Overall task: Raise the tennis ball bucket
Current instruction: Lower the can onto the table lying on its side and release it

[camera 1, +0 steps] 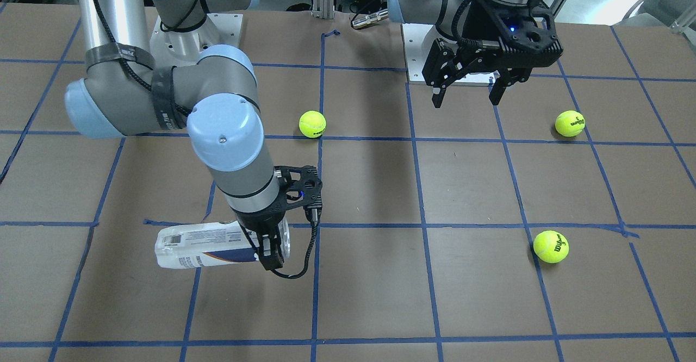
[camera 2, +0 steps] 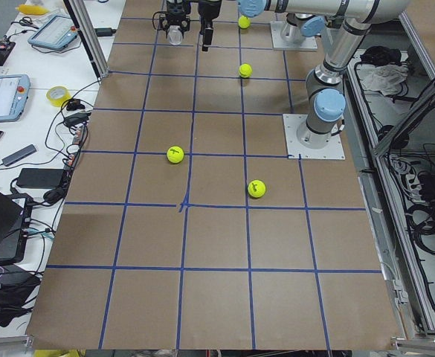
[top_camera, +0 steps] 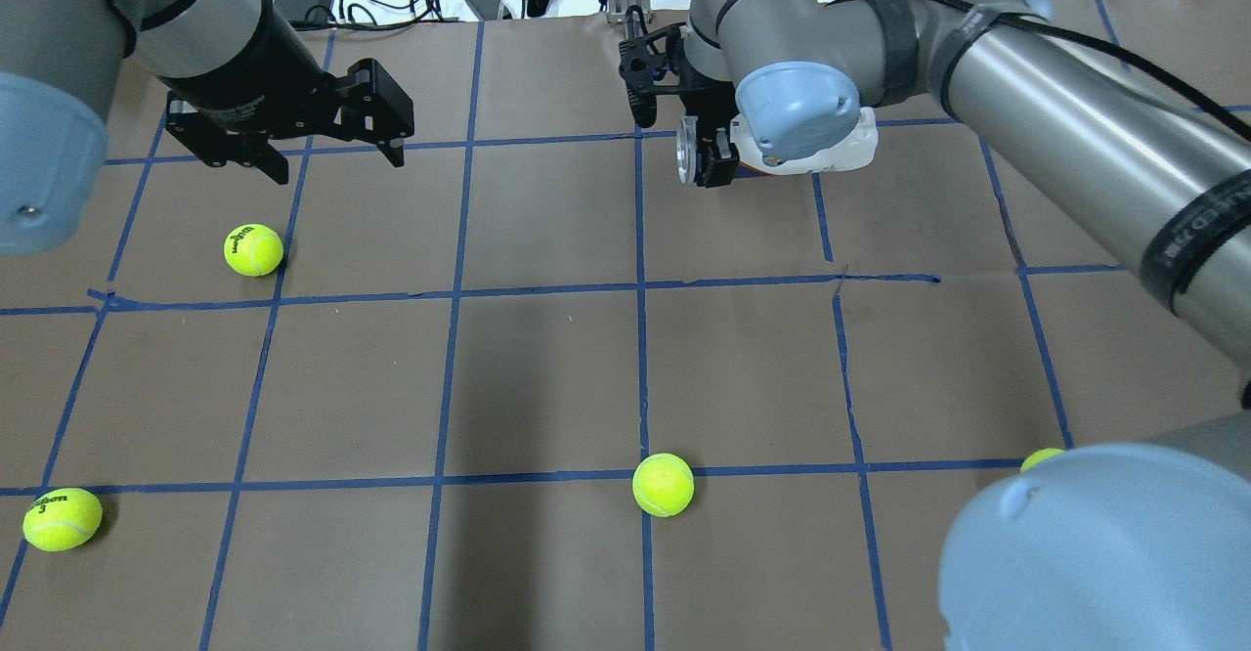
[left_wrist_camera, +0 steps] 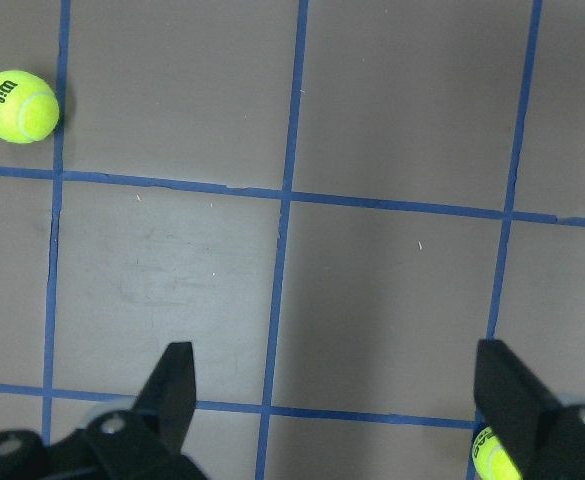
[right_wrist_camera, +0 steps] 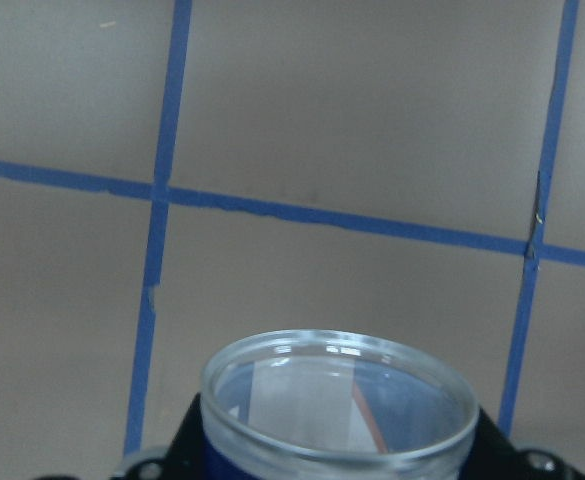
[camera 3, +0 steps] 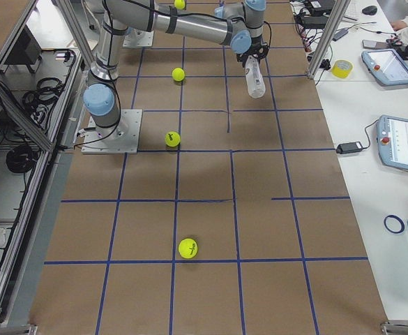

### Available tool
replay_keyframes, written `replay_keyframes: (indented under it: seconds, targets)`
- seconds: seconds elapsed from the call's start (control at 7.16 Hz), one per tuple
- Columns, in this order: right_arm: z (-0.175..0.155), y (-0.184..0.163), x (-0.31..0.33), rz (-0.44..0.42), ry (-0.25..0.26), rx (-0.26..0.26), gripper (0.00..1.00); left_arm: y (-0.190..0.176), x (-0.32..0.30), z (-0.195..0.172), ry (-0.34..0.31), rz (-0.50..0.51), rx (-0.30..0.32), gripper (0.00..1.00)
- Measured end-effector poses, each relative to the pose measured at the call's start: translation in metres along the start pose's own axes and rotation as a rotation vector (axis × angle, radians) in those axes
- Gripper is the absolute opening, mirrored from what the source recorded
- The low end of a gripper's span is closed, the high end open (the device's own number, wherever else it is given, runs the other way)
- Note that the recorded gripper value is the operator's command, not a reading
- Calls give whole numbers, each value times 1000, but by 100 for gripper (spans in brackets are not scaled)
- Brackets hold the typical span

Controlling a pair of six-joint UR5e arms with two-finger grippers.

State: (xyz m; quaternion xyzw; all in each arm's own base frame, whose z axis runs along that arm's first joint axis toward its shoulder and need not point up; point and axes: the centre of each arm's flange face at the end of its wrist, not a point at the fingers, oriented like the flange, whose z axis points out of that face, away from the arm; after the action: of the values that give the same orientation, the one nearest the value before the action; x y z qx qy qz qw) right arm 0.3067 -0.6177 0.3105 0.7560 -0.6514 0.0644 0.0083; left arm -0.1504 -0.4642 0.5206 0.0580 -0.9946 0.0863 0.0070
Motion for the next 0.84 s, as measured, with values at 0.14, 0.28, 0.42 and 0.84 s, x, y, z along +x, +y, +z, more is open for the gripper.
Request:
replay_keyframes:
  seconds: [0.14,0.28,0.42,0.84]
  targets:
    - [12,-28,-5,25,9,10,22,2,0,-2,-2,-1,4,100]
    - [24,-48,-7,56,24,20,18,2,0,-1,0,-2,4,100]
    - [34,-66,-10,102,27,26,18,2,0,2,3,-2,-1,100]
    - [50,-110,-25,214,27,39,23,-1,-1,6,3,3,-7,100]
